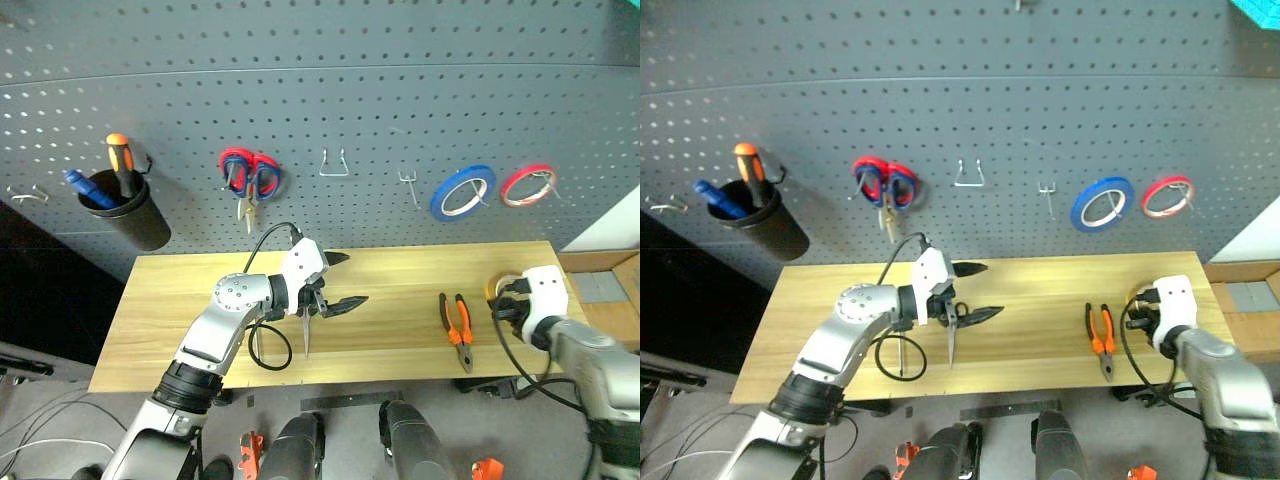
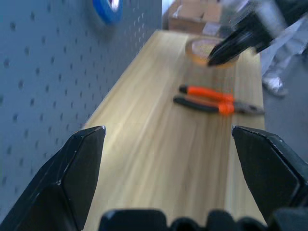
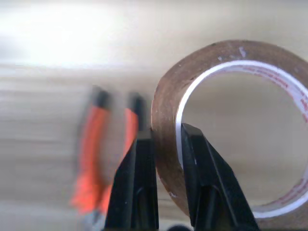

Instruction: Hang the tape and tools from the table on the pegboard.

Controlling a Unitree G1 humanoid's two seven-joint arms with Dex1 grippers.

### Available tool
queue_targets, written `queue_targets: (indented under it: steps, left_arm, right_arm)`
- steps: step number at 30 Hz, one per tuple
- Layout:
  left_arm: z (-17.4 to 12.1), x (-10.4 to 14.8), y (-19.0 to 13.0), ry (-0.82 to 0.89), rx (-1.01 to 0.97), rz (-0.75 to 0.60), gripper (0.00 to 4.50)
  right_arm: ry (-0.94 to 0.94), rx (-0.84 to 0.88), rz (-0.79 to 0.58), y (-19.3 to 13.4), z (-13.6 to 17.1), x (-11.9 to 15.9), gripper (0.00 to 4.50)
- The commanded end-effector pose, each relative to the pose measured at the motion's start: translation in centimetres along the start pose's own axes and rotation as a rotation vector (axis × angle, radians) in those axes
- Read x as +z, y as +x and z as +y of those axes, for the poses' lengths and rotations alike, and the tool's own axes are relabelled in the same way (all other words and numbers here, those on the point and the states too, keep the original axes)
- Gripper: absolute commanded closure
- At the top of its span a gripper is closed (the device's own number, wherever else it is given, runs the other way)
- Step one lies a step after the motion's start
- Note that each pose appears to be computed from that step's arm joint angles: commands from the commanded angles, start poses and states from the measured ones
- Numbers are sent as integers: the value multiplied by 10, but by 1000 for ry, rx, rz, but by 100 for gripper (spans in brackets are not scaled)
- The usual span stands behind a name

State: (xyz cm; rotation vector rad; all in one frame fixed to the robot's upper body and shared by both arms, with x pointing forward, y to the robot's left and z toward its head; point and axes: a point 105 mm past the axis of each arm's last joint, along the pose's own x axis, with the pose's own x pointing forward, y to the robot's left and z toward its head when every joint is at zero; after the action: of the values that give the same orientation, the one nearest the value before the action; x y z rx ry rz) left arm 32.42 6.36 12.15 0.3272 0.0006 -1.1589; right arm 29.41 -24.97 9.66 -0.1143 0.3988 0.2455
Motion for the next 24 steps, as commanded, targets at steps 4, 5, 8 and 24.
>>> queue_targets:
  steps: [4, 5, 8, 24]
  left_arm:
    - [23, 8, -15, -9, 162, -143, 0]
    - [24, 4, -18, -25, 182, -161, 0]
    - [28, 7, -21, -34, 260, -252, 0]
    - [12, 10, -66, -9, 487, -303, 0]
  right_arm:
    - [-178, 376, -337, -57, 93, 66, 438]
    - [-223, 411, -356, -56, 109, 72, 438]
    - [-277, 459, -454, -49, 139, 97, 438]
    - [-380, 452, -595, 32, 179, 139, 438]
